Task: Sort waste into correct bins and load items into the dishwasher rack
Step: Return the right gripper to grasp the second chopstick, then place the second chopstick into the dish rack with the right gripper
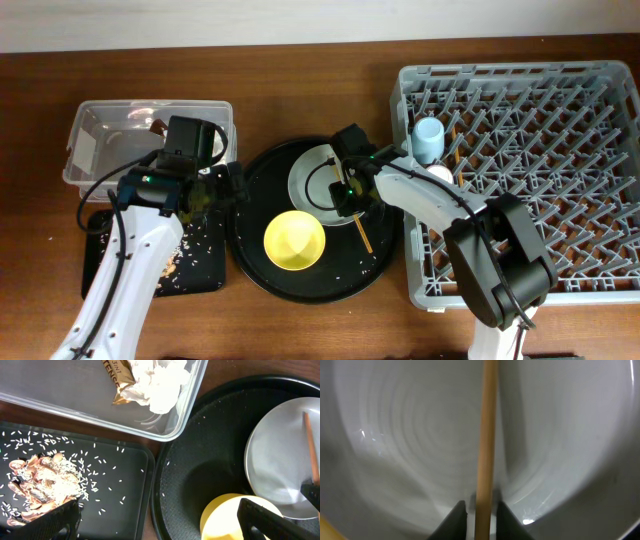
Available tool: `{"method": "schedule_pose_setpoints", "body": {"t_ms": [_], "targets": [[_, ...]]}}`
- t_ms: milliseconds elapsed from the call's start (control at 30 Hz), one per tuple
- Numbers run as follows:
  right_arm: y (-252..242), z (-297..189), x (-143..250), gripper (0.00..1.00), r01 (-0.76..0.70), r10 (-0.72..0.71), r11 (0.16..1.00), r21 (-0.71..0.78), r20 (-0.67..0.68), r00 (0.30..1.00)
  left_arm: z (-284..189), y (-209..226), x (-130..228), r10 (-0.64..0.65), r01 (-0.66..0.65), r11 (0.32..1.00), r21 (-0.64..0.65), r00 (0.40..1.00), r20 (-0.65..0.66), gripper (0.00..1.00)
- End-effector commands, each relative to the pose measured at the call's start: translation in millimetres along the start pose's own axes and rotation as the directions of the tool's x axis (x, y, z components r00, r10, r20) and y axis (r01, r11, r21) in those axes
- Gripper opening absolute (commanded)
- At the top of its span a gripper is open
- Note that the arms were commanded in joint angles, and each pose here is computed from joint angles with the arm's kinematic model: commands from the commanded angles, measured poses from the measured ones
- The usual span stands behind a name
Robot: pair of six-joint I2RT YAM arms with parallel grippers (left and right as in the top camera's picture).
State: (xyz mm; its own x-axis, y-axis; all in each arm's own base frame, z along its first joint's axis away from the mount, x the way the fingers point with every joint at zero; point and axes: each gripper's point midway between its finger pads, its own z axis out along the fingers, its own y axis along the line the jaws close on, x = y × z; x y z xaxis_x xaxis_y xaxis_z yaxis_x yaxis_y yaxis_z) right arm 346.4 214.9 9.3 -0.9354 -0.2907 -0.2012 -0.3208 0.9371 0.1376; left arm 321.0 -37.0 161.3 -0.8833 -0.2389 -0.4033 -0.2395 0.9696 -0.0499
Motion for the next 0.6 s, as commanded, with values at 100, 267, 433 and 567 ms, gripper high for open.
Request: {"method": "schedule_pose_setpoints", "body": {"t_ms": [100,267,433,567], "targets": [[5,-1,-4,0.04,0.008,-0.008,1.000,-0.009,0.007,1.000,-9,2,-7,-0.002,0.002,1.000,0.001,0.999,0.035,0.99],[14,-44,-30,0.04,0.011,-0.010,1.000,-0.020,0.063,0.998,-9,2,-7,-0.002,0.002,1.000,0.001,0.999,0.035,0.99],[2,-112,-52,0.04,-0.009,0.010,1.000,-0.005,0.098,0.995,-9,2,-7,-0.002,0.002,1.000,0.001,0.999,0.035,0.99],[-33,-151,-54,0.04,-0.033,0.031,0.999,0.023,0.084,0.996,-9,2,-7,-0.002,0.002,1.000,0.001,0.999,0.035,0.99]]}}
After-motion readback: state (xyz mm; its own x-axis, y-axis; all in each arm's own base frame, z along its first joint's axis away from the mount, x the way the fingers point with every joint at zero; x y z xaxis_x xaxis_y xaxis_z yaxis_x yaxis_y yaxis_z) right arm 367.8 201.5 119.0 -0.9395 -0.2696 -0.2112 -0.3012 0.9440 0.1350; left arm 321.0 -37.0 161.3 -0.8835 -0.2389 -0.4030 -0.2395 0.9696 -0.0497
